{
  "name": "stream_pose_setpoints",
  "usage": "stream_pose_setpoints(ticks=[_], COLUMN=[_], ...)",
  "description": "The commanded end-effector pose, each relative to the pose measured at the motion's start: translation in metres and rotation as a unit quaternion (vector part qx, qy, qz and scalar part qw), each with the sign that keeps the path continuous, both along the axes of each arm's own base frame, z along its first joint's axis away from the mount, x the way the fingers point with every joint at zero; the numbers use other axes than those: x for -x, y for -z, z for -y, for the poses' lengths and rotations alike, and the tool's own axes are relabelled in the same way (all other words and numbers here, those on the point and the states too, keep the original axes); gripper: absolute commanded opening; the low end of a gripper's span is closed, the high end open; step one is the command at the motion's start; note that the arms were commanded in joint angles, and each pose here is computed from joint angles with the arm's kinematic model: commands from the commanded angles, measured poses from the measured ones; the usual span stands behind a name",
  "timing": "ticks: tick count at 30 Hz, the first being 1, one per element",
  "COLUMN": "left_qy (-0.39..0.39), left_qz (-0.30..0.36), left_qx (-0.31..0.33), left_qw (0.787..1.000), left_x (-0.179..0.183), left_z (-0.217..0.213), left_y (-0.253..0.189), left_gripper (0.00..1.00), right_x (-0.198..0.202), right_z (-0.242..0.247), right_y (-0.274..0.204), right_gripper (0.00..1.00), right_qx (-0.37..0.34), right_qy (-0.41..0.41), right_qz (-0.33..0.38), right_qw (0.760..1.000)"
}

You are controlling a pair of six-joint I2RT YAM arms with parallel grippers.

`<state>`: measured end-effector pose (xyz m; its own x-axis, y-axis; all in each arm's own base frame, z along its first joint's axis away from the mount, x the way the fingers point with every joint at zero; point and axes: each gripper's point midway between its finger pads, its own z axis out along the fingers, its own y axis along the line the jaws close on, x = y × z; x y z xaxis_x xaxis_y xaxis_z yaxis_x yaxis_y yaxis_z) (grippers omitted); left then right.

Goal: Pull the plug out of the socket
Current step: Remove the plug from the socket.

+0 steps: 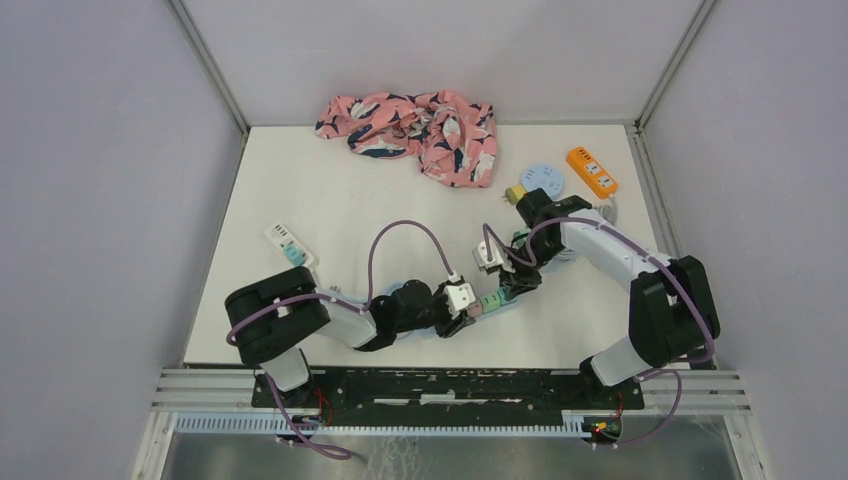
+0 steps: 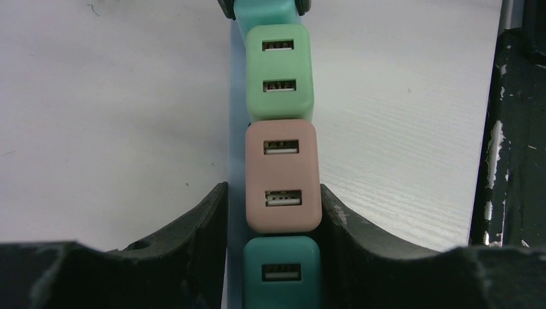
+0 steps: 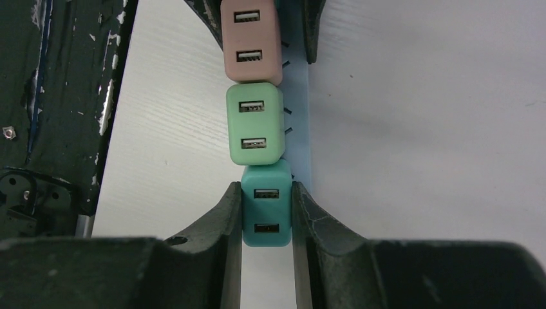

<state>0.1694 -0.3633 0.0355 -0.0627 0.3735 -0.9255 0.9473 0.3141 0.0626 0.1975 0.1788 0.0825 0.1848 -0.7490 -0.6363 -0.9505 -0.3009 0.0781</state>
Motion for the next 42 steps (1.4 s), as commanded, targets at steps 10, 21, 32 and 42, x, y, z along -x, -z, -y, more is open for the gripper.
stream_pose_setpoints(ticks=[10, 21, 32, 42], left_qy=[-0.025, -0.019, -0.019, -0.019], left_qz=[-0.030, -0.037, -0.042, -0.047], left_qx=[-0.082, -0.088, -0.096, -0.090], left_qw=[0.996, 0.995, 0.994, 0.995], left_x=[0.000, 0.000, 0.001, 0.001], left_z=[-0.030, -0.025, -0.029, -0.030], left_y=[0.043, 0.046, 0.051, 0.049], left_gripper=[0.03, 0.03, 0.03, 0.03], right_x=[0.037, 0.016, 0.001, 0.035], right_z=[-0.021, -0.063, -0.035, -0.030], right_y=[-0.059, -0.061, -0.068, -0.072], right_gripper=[0.00, 0.00, 0.00, 0.00], right_qx=[-0.153, -0.166, -0.162, -0.183], right_qy=[-0.083, -0.010, 0.009, -0.074], right_qz=[-0.020, 0.002, 0.020, -0.001], right_qw=[0.984, 0.986, 0.987, 0.980])
